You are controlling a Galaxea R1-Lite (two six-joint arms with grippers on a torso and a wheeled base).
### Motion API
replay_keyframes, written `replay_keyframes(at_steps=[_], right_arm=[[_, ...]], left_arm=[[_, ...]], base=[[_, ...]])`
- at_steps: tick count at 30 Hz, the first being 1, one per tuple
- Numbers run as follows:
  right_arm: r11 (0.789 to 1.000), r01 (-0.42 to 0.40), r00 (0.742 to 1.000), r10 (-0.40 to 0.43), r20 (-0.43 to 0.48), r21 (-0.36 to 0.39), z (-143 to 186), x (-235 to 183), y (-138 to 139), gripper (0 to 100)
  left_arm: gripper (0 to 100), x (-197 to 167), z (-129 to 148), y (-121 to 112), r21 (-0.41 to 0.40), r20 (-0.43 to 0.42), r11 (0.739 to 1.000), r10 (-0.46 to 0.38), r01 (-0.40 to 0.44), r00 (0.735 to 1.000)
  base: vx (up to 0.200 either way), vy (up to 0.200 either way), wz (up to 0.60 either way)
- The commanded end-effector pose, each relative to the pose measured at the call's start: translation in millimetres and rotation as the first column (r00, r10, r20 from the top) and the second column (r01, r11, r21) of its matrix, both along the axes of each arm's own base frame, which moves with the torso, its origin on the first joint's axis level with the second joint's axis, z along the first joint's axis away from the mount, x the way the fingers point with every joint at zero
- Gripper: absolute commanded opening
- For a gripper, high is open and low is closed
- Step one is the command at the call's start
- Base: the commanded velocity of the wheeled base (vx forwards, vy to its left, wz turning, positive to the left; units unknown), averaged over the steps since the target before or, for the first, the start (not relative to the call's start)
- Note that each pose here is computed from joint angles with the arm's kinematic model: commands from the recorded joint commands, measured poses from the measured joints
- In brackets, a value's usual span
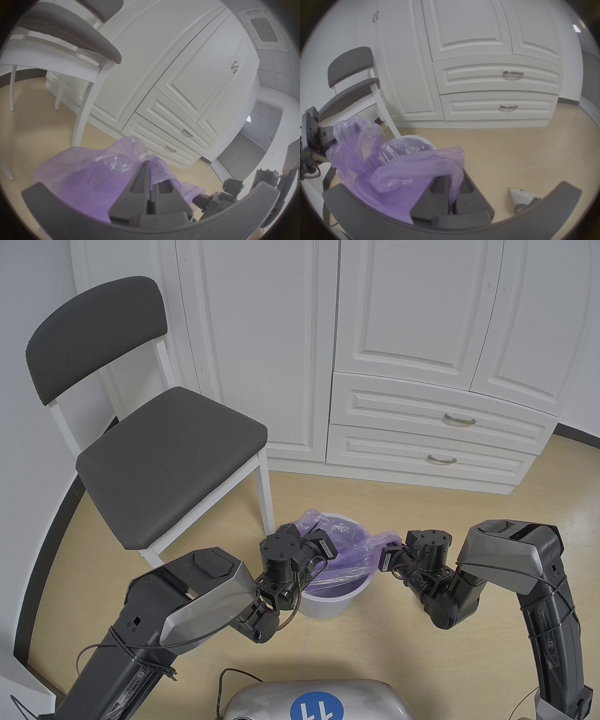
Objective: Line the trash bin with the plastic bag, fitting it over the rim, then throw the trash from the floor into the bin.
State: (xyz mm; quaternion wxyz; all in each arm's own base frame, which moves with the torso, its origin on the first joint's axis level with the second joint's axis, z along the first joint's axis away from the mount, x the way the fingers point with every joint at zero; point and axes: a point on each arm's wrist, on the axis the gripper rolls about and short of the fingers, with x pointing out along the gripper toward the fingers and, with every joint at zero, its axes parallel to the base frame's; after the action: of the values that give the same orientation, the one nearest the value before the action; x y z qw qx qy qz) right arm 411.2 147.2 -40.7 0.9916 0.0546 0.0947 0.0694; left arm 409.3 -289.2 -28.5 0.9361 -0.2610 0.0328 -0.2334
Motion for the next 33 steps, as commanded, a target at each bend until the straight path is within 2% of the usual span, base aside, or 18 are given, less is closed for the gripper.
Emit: replay_keyframes(at_steps=[1,9,13,15,16,21,22,27,33], right_arm=[[0.999,0.027,1.000,-0.027,0.009,0.028,6.4,8.3,-6.9,0],[0.997,0.072,0.997,-0.072,-0.006,0.026,13.8,14.4,-26.3,0],[0.996,0.091,0.994,-0.091,-0.057,0.008,12.1,15.7,-35.1,0],[0.996,0.091,0.994,-0.091,-0.058,0.007,11.9,15.6,-35.1,0],[0.995,0.095,0.993,-0.094,-0.074,0.003,15.9,15.3,-36.6,0],[0.995,0.099,0.991,-0.099,-0.085,-0.003,20.3,15.2,-38.7,0],[0.994,0.110,0.989,-0.110,-0.102,-0.010,20.3,15.1,-42.9,0],[0.992,0.120,0.979,-0.124,-0.159,-0.031,22.1,13.9,-48.8,0],[0.990,0.127,0.965,-0.136,-0.222,-0.055,26.6,12.3,-52.0,0]], left_arm=[[0,6.4,3.9,1.9,-0.013,0.014,1.000,0.025,-0.024,1.000],[0,8.3,22.3,10.2,-0.024,0.027,0.999,0.046,-0.046,0.999],[0,3.1,33.0,17.4,0.027,-0.035,0.998,0.053,-0.052,0.998],[0,2.9,33.9,17.5,0.028,-0.037,0.998,0.053,-0.052,0.998],[0,0.9,49.2,26.9,0.061,-0.079,0.996,0.068,-0.064,0.995],[0,0.4,71.2,40.4,0.098,-0.127,0.992,0.094,-0.082,0.987],[0,0.8,76.9,48.7,0.127,-0.164,0.988,0.112,-0.091,0.980],[0,2.8,79.7,64.8,0.208,-0.281,0.974,0.149,-0.091,0.948],[0,11.3,75.2,72.6,0.227,-0.310,0.968,0.176,-0.107,0.935]], base=[[0.000,0.000,0.00],[0.000,0.000,0.00],[0.000,0.000,0.00],[0.000,0.000,0.00],[0.000,0.000,0.00],[0.000,0.000,0.00],[0.000,0.000,0.00],[0.000,0.000,0.00],[0.000,0.000,0.00]])
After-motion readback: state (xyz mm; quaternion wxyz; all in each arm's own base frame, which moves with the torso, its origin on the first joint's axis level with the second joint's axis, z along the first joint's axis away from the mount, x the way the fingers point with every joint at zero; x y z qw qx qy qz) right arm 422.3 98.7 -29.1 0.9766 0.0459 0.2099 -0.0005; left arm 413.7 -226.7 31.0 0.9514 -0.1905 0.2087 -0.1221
